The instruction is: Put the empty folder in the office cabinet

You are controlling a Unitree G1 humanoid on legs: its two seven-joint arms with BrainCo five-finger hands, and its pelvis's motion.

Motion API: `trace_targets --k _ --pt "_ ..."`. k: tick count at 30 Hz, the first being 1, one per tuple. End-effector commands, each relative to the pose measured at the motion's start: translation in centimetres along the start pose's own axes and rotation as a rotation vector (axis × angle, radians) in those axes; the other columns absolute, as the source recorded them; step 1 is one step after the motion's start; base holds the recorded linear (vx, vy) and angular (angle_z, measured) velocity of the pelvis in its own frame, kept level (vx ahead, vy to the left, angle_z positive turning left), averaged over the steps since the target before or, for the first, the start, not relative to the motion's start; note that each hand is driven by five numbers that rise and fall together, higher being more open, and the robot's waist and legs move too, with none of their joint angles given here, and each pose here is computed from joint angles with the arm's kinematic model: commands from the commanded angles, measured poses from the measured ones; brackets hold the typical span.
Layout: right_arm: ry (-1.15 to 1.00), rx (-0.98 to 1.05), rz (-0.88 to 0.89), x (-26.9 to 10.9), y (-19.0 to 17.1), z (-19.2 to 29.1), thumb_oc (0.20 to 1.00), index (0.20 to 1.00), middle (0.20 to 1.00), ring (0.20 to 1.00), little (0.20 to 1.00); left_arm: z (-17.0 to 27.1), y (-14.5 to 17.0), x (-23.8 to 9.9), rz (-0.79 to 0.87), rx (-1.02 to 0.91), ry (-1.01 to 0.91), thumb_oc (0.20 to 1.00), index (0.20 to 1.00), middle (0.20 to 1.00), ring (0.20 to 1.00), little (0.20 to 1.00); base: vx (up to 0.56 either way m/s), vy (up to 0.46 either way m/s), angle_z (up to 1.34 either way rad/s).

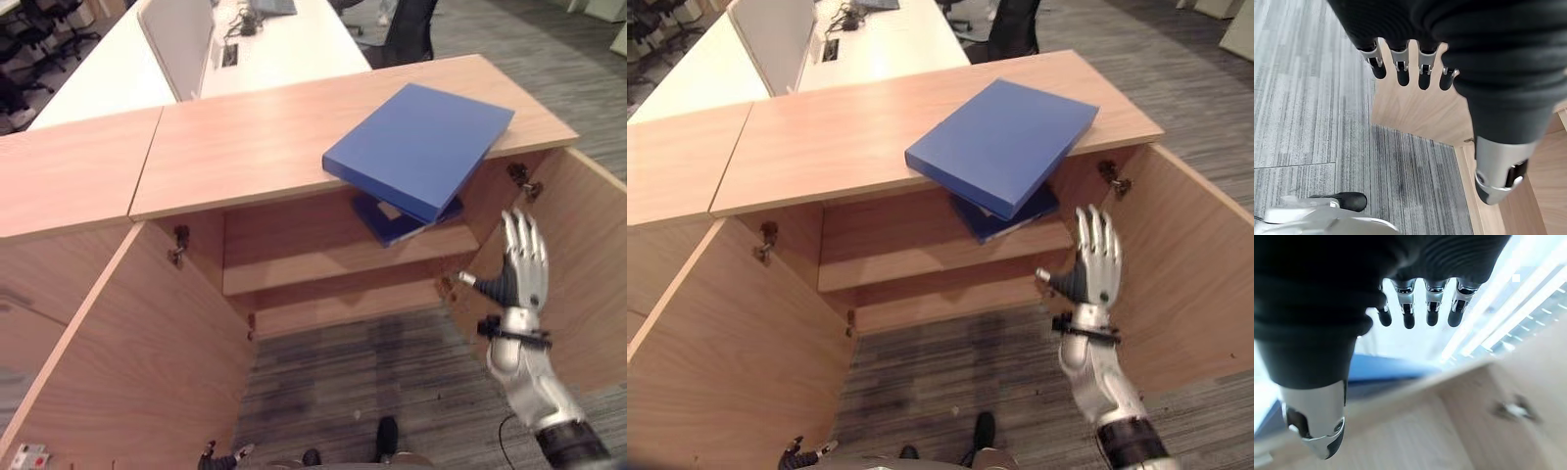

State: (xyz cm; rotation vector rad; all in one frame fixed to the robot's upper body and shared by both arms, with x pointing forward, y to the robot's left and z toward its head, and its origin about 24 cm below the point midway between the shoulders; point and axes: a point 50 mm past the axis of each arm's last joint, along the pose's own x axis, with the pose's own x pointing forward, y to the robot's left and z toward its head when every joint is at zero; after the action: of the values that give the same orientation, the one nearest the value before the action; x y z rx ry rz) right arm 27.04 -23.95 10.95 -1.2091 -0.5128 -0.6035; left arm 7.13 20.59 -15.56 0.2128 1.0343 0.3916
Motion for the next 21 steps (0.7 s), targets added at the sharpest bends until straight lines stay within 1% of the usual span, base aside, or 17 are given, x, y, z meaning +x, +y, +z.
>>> trace_targets --k 1,3,4,6,9,11,16,21 --pt "-0.058 -0.009 -0.228 2.6 -2.5 1.3 1.0 1.0 1.0 1.0 1.0 3.3 0.2 1.0 0.015 0.016 -0.113 1.0 1.0 1.0 1.0 1.0 -0.26 -0.014 0.27" --pt "-0.047 -0.014 -0.268 3.1 -2.9 1.3 1.0 1.0 1.0 1.0 1.0 3.9 0.1 1.1 0.017 0.004 -0.128 1.0 1.0 1.0 1.0 1.0 -0.25 0.004 0.33" --pt "-0.031 0.001 -0.355 4.0 -3.8 1.5 1.0 1.0 1.0 1.0 1.0 5.1 -0.1 1.3 0.023 -0.03 -0.159 1.0 1.0 1.0 1.0 1.0 -0.29 0.02 0.19" --pt "-0.028 0.009 -0.418 4.6 -4.6 1.7 1.0 1.0 1.0 1.0 1.0 5.5 -0.1 1.4 0.03 -0.046 -0.167 1.0 1.0 1.0 1.0 1.0 -0.28 0.039 -0.06" --pt "-0.022 0.004 -0.501 5.1 -5.7 1.8 1.0 1.0 1.0 1.0 1.0 5.3 -0.2 1.5 0.041 -0.068 -0.143 1.0 1.0 1.0 1.0 1.0 -0.15 0.046 -0.52" --pt "0.009 -0.012 -0.533 4.8 -6.1 1.4 1.0 1.0 1.0 1.0 1.0 5.2 -0.2 1.6 0.051 -0.091 -0.123 1.0 1.0 1.0 1.0 1.0 -0.01 0.02 -0.63" --pt "0.061 -0.038 -0.551 3.6 -6.3 0.4 1.0 1.0 1.0 1.0 1.0 4.8 -0.7 1.5 0.051 -0.101 -0.097 1.0 1.0 1.0 1.0 1.0 -0.02 0.008 -0.14" --pt "0.095 -0.023 -0.544 3.1 -5.9 0.1 1.0 1.0 1.0 1.0 1.0 4.2 -0.8 1.4 0.055 -0.104 -0.075 1.0 1.0 1.0 1.0 1.0 -0.02 0.016 -0.15"
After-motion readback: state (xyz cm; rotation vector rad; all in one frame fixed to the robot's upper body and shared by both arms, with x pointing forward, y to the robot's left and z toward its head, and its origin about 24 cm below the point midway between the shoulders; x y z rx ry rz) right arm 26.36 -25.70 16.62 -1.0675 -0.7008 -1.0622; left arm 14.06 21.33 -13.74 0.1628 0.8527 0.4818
